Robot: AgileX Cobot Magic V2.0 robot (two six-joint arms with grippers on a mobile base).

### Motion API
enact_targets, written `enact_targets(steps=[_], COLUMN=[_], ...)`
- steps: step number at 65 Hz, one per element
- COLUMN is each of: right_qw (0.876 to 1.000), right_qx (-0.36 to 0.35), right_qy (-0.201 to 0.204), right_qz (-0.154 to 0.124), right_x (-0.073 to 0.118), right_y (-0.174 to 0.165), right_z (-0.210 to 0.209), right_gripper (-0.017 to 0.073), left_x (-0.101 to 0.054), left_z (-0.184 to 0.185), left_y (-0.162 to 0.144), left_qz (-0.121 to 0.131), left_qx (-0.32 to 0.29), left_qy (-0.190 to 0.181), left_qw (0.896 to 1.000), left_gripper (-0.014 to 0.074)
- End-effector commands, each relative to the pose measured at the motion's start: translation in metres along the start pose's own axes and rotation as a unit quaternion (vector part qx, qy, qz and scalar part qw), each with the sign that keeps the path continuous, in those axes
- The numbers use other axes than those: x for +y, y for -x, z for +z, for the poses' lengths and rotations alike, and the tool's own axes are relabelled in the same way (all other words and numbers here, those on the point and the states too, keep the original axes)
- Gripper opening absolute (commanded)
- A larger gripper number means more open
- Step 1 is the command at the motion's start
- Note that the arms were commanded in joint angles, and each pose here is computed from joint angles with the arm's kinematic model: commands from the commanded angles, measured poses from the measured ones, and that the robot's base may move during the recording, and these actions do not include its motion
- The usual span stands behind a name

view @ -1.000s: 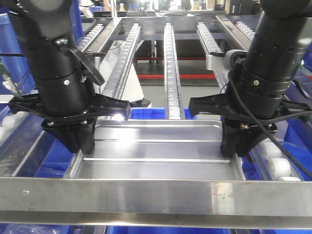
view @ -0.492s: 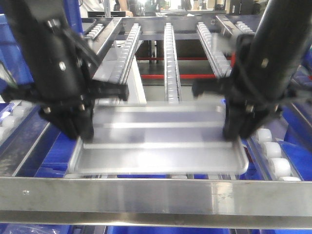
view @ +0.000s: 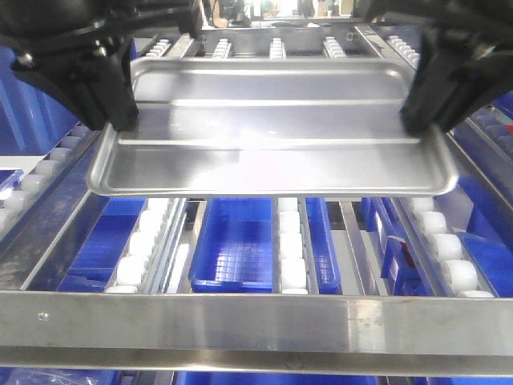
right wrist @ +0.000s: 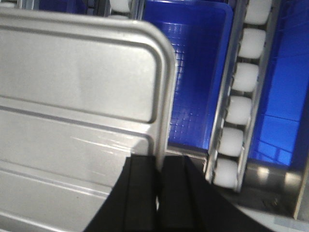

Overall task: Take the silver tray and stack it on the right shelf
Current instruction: 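Lift the silver tray off the roller shelf with both grippers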

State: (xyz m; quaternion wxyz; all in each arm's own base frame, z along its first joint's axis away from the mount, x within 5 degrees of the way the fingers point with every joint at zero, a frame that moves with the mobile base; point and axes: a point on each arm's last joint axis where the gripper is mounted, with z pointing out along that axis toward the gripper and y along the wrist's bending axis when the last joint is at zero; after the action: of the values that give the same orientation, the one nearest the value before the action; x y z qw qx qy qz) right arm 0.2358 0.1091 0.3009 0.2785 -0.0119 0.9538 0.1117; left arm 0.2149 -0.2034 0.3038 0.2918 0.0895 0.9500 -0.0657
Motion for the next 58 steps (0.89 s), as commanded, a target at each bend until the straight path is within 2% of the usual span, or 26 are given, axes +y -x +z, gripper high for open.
enact_targets(steps=[1, 14, 58], right_qw=[0.998, 0.999, 0.999], right_qx=[-0.047, -0.046, -0.039], right_qy=[0.017, 0.018, 0.014], right_qz=[-0.022, -0.019, -0.020], right_x=[0.005, -0.001, -0.002], right_y=[0.001, -0.017, -0.020], right_z=[-0.027, -0.033, -0.030], right_gripper=[0.0057, 0.0057, 0.0057], left_x=[-0.008, -0.020, -0.019], left_z=[-0.025, -0.032, -0.032], left_y=[0.001, -0.007, -0.006], left_qz=[0.016, 0.031, 0.031], left_qx=[-0.037, -0.034, -0.035], left_qy=[-0.023, -0.044, -0.042], left_qw=[0.999, 0.998, 0.998], left_gripper=[-0.0092, -0.0092, -0.0092])
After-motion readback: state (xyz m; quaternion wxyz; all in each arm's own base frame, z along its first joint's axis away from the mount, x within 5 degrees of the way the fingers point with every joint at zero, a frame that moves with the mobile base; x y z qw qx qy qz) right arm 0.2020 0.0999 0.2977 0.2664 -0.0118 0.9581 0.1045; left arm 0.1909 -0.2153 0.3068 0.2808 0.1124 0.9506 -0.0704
